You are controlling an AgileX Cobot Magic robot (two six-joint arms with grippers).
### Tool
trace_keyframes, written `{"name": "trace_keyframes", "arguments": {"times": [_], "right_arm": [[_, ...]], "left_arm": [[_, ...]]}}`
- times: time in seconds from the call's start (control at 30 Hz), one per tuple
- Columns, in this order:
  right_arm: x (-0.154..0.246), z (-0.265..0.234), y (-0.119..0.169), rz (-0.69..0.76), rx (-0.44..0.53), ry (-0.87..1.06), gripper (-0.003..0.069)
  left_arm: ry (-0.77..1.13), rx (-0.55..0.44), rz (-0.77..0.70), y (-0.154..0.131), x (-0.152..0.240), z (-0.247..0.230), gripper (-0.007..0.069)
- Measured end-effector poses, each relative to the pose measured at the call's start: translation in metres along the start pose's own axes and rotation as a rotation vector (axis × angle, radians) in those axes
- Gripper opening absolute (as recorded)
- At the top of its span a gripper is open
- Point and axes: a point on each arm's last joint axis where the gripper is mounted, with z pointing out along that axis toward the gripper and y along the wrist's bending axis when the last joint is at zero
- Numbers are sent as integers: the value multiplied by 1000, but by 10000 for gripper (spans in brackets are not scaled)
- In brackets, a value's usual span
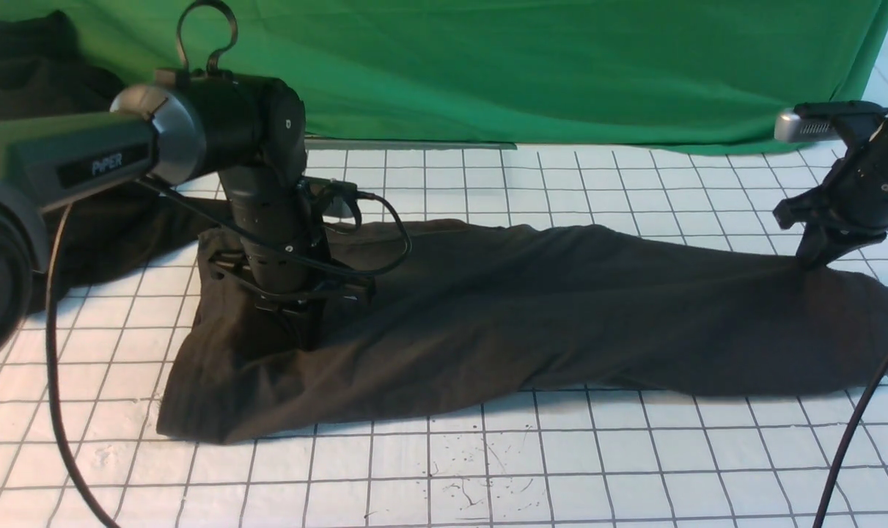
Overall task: Fold a long-sleeved shirt over a white checkered tablecloth.
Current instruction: 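Pull the folded dark garment lengthwise by its ends to straighten it flat on the table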
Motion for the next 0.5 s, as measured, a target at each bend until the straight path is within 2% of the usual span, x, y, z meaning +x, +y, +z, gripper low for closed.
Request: {"name": "trace_keyframes", "arguments": {"times": [0.07, 0.1, 0.13, 0.2, 0.27, 0.37, 0.5], "right_arm": [[-2, 1, -1, 6, 8, -12, 157], [-2, 1, -1, 6, 8, -12, 169], [-3, -3, -1, 10, 9, -14, 274], [-4, -12, 0, 12, 7, -8, 386], [-4, -25, 2, 10, 3, 4, 426], [-1, -50, 5, 5, 0, 3, 420], [2, -83, 9, -3, 9, -45, 300]], "left_arm": [[0, -2, 2, 0, 1, -5, -4], [1, -3, 3, 0, 1, -6, -4], [-12, -16, 0, 1, 0, -17, -4], [-52, -34, -3, 4, -3, -35, -4], [-123, -39, -23, 10, -6, -60, -4], [-221, -26, -101, 31, -12, -91, -4], [-342, -11, -229, 77, -23, -112, 2]]}}
